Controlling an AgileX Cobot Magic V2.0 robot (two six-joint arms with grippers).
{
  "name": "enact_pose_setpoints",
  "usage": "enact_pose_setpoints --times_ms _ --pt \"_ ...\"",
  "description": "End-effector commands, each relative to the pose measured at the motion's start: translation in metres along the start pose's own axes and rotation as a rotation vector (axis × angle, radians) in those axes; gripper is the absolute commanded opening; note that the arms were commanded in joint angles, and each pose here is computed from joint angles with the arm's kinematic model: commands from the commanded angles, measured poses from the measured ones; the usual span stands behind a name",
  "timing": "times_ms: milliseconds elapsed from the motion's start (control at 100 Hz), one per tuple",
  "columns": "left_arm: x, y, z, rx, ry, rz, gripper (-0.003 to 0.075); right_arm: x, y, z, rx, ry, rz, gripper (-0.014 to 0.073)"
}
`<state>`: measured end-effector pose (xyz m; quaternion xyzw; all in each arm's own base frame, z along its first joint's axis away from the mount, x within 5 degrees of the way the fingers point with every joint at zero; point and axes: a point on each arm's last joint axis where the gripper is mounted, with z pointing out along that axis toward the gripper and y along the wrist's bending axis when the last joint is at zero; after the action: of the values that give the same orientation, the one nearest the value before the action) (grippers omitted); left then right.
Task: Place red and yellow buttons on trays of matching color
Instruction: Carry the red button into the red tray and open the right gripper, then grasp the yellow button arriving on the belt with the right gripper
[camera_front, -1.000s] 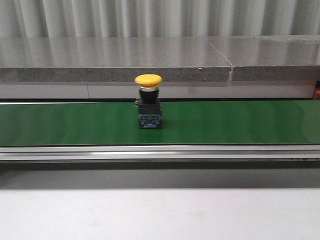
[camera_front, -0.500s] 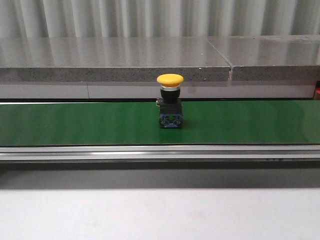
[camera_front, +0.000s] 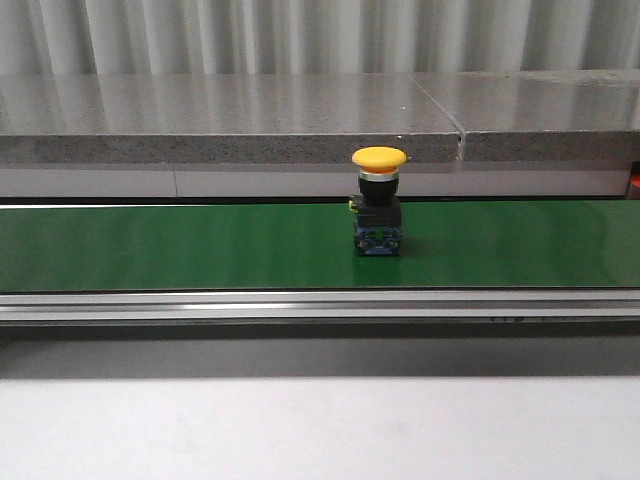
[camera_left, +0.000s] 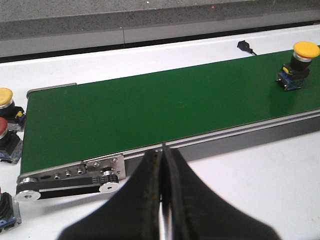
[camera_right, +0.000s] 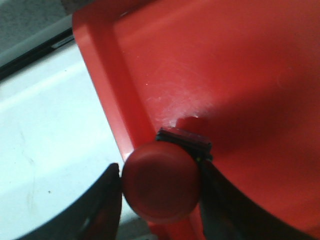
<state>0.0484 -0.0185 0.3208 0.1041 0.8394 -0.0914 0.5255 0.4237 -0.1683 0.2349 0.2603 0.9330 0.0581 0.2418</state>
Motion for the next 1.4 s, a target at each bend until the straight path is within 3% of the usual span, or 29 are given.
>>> enact_pose_setpoints --times_ms 0,140,290,390,610,860,1140,1390 --pt "-0.013 -0.001 -0.003 0.013 -0.083 -0.004 -0.0020 -0.018 0.006 -0.030 -0.026 -0.148 0.003 0.0193" --pt "-0.013 -0.001 -0.003 0.013 -0.083 -0.004 -0.0020 -0.019 0.005 -0.028 -0.025 -0.161 0.005 0.0223" --pt "-0.013 -0.001 -0.003 0.013 -0.083 -0.004 -0.0020 -0.020 0.005 -0.028 -0.025 -0.163 0.005 0.0420" --pt "-0.013 -0.001 -0.003 0.013 -0.083 -0.004 -0.0020 -0.019 0.005 -0.028 -0.025 -0.158 0.005 0.0489" --pt "-0.013 -0.001 -0.003 0.013 -0.083 -0.004 -0.0020 -0.019 0.008 -0.045 -0.031 -0.179 -0.002 0.0489" --pt "-0.013 -0.001 -0.003 0.013 -0.083 -0.004 -0.0020 -0.001 0.031 -0.087 -0.048 -0.244 -0.090 0.0489" --pt "-0.013 -0.001 -0.003 0.013 -0.083 -0.004 -0.0020 0.049 0.058 -0.127 -0.059 -0.278 -0.202 0.0489" --pt "-0.013 -0.001 -0.003 0.013 -0.083 -0.004 -0.0020 0.095 0.064 -0.152 -0.074 -0.282 -0.259 0.0491"
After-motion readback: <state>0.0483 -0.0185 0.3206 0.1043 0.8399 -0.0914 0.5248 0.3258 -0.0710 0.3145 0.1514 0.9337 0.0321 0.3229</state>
